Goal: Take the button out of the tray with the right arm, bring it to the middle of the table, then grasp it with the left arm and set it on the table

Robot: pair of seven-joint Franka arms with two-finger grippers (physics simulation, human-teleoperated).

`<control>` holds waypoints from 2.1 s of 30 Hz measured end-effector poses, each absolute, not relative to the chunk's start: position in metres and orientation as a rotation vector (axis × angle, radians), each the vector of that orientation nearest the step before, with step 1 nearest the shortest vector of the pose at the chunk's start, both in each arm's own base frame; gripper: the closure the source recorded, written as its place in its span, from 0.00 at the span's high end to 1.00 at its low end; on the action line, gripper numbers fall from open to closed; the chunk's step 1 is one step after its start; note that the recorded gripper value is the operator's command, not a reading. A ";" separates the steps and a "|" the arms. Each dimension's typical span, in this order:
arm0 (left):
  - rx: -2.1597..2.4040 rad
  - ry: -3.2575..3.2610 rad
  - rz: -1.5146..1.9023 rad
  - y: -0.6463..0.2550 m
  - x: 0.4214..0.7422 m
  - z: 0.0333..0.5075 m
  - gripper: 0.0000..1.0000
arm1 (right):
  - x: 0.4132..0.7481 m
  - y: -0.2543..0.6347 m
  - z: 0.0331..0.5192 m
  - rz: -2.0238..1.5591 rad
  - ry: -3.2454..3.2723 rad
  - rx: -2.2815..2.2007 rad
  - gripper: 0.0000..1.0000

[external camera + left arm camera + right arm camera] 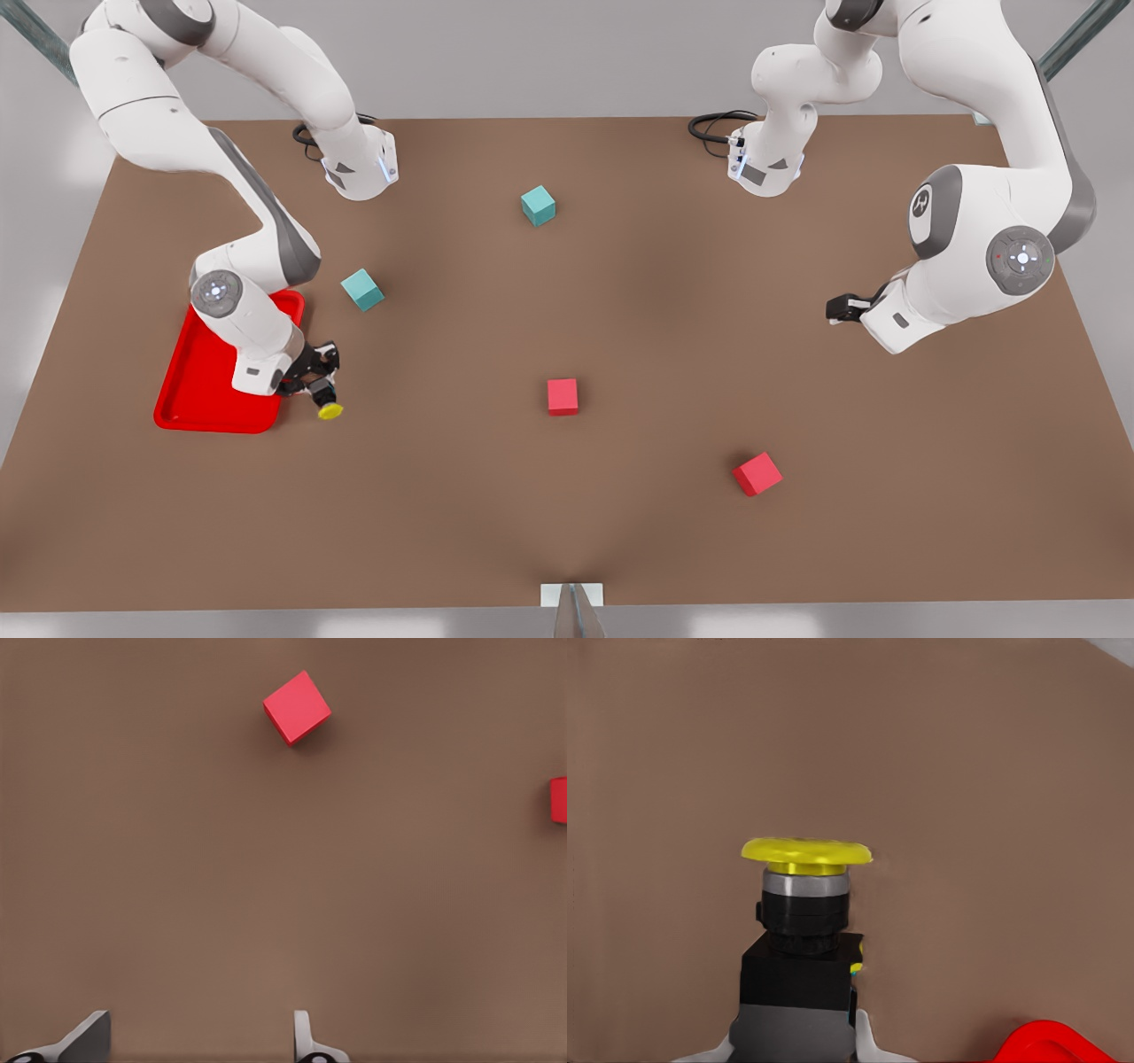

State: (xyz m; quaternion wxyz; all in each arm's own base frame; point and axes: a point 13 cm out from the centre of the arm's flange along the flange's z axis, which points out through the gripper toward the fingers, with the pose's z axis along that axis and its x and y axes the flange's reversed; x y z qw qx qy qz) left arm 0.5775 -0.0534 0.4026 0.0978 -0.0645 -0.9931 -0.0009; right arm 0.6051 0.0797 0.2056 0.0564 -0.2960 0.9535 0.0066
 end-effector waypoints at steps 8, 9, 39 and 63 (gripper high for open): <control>-0.191 -2.938 -0.003 -0.054 0.577 0.402 1.00 | 0.549 0.281 0.229 0.088 2.915 -1.042 0.40; -0.192 -2.938 -0.003 -0.054 0.577 0.402 1.00 | 0.536 0.306 0.230 0.094 2.919 -1.054 0.40; -0.189 -2.938 -0.003 -0.053 0.579 0.399 1.00 | 0.415 0.680 0.091 0.110 3.217 0.220 1.00; -0.696 -2.927 0.006 -0.320 0.443 0.076 1.00 | 0.563 0.162 0.486 -0.077 3.110 0.354 1.00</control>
